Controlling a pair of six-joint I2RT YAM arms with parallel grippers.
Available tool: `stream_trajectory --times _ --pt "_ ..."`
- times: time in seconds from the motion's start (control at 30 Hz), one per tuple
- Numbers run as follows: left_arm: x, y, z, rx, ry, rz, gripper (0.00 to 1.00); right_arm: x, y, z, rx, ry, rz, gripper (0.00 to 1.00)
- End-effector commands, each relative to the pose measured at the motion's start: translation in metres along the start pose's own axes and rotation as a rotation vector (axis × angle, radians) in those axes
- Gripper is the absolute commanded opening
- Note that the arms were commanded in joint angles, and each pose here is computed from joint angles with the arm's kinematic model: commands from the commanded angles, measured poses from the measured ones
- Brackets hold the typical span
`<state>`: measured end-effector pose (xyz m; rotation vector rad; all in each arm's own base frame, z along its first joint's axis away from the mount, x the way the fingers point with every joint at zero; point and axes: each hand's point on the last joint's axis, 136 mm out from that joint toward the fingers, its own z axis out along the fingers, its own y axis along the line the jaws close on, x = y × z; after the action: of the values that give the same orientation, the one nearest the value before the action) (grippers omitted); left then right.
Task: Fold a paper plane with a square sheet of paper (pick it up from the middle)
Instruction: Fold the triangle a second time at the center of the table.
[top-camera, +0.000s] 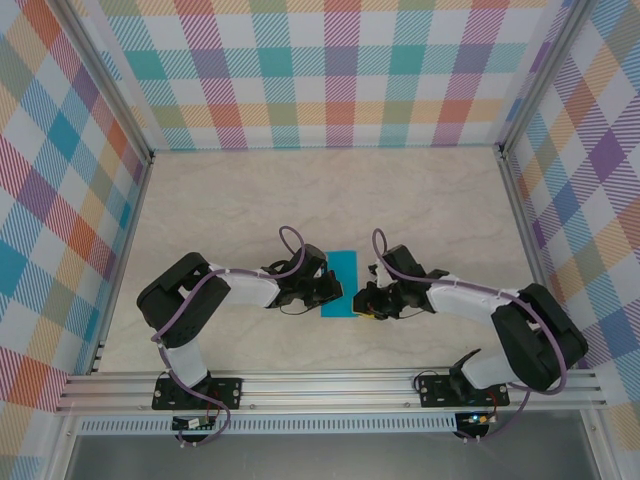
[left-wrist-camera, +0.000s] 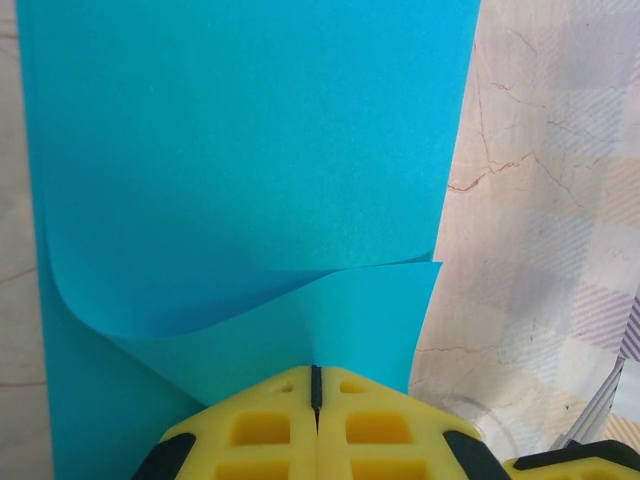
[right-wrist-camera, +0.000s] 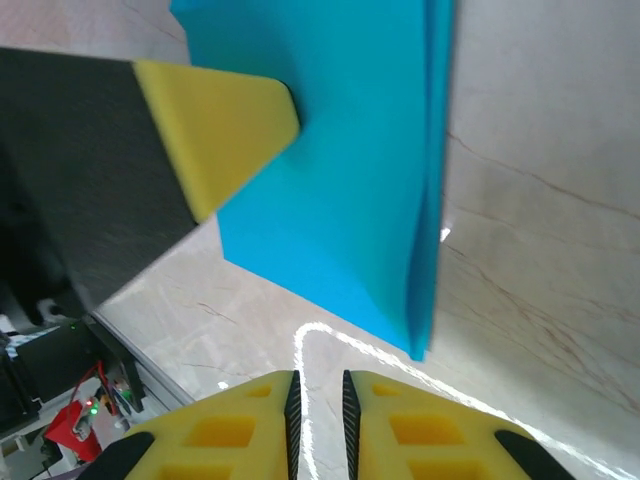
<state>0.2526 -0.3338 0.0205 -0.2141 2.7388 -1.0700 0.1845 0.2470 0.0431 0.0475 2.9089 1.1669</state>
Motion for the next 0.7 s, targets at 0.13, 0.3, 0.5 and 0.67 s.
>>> stream_trajectory --times 0.13,0.3,0.5,0.67 --pt "0.014 0.021 -0.001 -0.070 0.031 -0.007 0.00 -0.014 0.007 0.021 -0.051 0.032 0.042 0.17" --pt "0.015 0.022 -0.004 -0.073 0.030 -0.005 0.00 -0.015 0.009 0.020 -0.046 0.037 0.039 0.18" --pt "0.014 0.020 -0.004 -0.070 0.027 -0.004 0.00 -0.019 0.013 0.016 -0.041 0.022 0.026 0.17" --pt "0.014 0.020 -0.004 -0.069 0.028 -0.004 0.00 -0.025 0.011 0.024 -0.033 0.030 0.034 0.11"
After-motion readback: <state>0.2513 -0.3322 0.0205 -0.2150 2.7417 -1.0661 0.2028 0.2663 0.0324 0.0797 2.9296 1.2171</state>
